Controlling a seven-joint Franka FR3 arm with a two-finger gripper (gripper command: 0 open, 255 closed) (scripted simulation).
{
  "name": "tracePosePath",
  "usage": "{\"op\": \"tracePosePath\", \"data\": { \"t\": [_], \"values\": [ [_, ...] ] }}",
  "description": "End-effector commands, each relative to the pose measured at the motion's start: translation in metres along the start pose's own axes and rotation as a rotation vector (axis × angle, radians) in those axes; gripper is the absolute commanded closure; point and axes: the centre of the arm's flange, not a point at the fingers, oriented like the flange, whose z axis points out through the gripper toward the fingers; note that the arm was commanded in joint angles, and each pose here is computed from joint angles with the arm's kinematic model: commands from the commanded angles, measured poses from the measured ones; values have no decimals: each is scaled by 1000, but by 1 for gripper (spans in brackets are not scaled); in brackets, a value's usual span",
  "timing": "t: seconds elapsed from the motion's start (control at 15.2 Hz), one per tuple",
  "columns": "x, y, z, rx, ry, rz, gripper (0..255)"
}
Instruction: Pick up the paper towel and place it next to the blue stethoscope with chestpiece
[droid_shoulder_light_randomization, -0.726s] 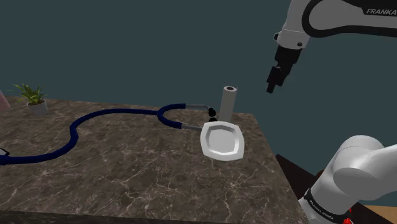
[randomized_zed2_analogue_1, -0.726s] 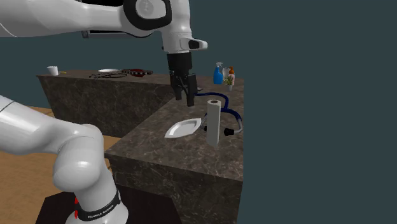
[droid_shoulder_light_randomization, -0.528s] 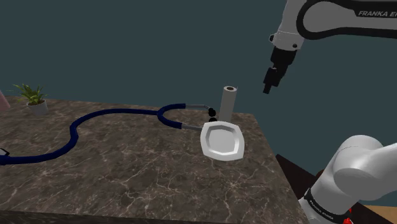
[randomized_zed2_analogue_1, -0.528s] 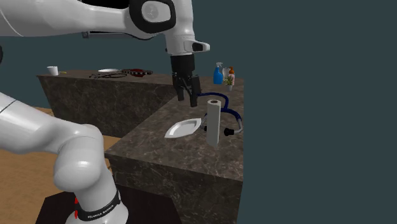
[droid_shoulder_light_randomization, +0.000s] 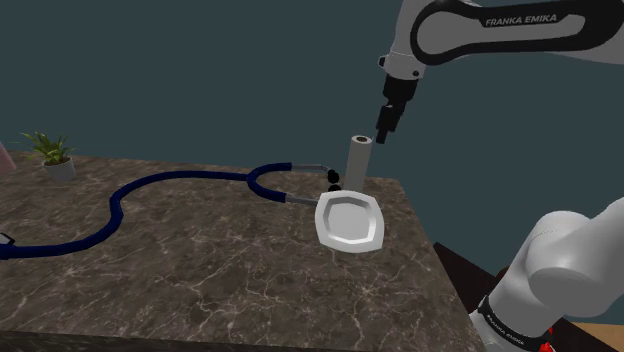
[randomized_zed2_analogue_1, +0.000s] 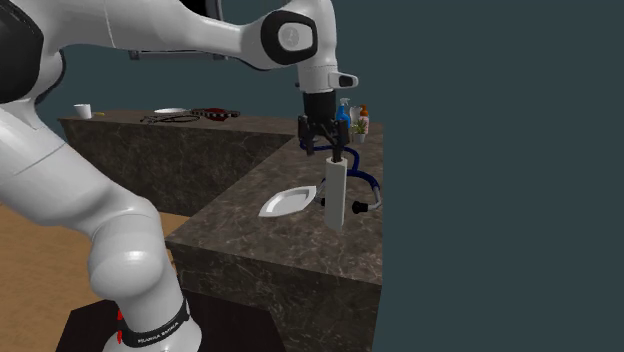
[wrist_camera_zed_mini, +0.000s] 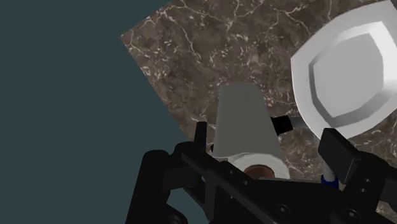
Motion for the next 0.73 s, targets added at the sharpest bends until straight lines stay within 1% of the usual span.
{"op": "tracePosePath", "data": {
  "t": [0.0,0.26,0.66],
  "values": [
    [27,0,6,4,6,-51,0],
    [74,-10,16,12,16,-144,0],
    [74,-11,48,12,16,-144,0]
  ]
}}
